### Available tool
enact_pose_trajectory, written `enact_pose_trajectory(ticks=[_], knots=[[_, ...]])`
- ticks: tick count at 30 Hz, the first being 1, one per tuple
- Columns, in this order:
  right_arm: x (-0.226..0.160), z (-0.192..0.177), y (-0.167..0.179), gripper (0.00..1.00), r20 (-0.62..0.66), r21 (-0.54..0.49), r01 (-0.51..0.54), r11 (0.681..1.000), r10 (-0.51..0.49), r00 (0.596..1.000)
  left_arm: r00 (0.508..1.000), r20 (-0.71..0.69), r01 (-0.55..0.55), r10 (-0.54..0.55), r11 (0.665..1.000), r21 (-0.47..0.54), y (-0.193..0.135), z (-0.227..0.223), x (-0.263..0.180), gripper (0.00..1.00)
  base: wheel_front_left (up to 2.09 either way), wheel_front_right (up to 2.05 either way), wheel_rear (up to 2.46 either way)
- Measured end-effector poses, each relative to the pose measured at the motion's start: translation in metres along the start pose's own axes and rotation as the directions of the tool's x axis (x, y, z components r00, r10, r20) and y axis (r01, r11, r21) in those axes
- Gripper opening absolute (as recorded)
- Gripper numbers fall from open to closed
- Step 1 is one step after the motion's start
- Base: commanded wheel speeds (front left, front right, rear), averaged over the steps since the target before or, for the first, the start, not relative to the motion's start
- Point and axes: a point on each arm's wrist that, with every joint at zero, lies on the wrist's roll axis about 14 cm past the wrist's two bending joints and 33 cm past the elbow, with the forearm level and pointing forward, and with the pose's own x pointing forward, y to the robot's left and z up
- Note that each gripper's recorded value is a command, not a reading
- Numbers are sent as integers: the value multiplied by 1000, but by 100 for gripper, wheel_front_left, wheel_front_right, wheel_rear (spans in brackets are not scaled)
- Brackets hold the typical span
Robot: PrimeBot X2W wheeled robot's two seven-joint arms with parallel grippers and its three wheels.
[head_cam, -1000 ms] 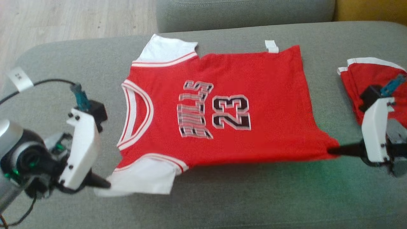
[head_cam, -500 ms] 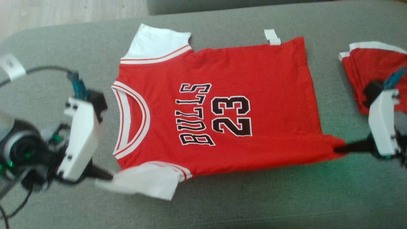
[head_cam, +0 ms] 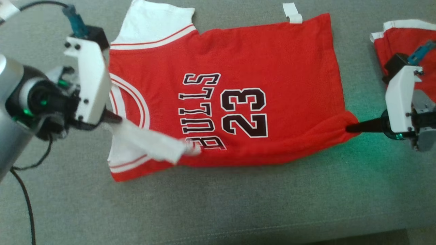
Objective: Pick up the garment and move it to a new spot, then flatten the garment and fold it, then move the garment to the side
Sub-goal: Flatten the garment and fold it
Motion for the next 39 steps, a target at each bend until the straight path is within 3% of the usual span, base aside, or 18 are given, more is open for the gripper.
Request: enact_pose_trajectory(ticks=[6,15,16,17,18,19,24,27,29,32,36,39], knots=[[5,7,-11,0,2,47,19,999,-19,1000,998,-9,-65,65,997,-45,27,11,9,0,0,0,0],[9,23,-5,0,63,78,-16,997,11,998,998,7,-54,55,996,-77,32,18,24,0,0,0,0],[11,24,-3,25,67,78,-20,997,15,998,999,18,-50,51,996,-73,31,21,26,0,0,0,0],[12,26,-3,89,77,82,-21,996,15,997,998,29,-48,50,996,-76,30,23,28,23,0,0,0],[13,28,-4,100,90,86,-21,996,13,996,998,42,-51,54,996,-78,30,26,30,80,0,0,0],[12,28,-4,100,98,90,-19,996,10,995,997,55,-56,60,996,-76,31,28,31,100,0,0,0],[4,40,3,100,182,85,-28,996,12,983,982,161,-90,97,995,-52,35,40,23,100,0,0,0],[-12,55,14,100,292,50,-40,998,23,956,946,297,-140,132,990,4,37,56,7,100,0,0,0],[-26,69,35,100,392,-5,-79,997,75,917,913,386,-155,133,988,26,33,65,-5,100,0,0,0],[-50,84,63,100,560,-94,-108,990,142,816,835,533,-194,136,980,53,28,78,-28,100,0,0,0],[-86,91,65,100,775,-143,-54,988,146,615,654,740,-255,159,967,17,24,92,-65,100,0,0,0],[-112,93,70,100,893,-171,-28,985,167,419,466,872,-256,151,966,-31,12,98,-94,100,0,0,0]])
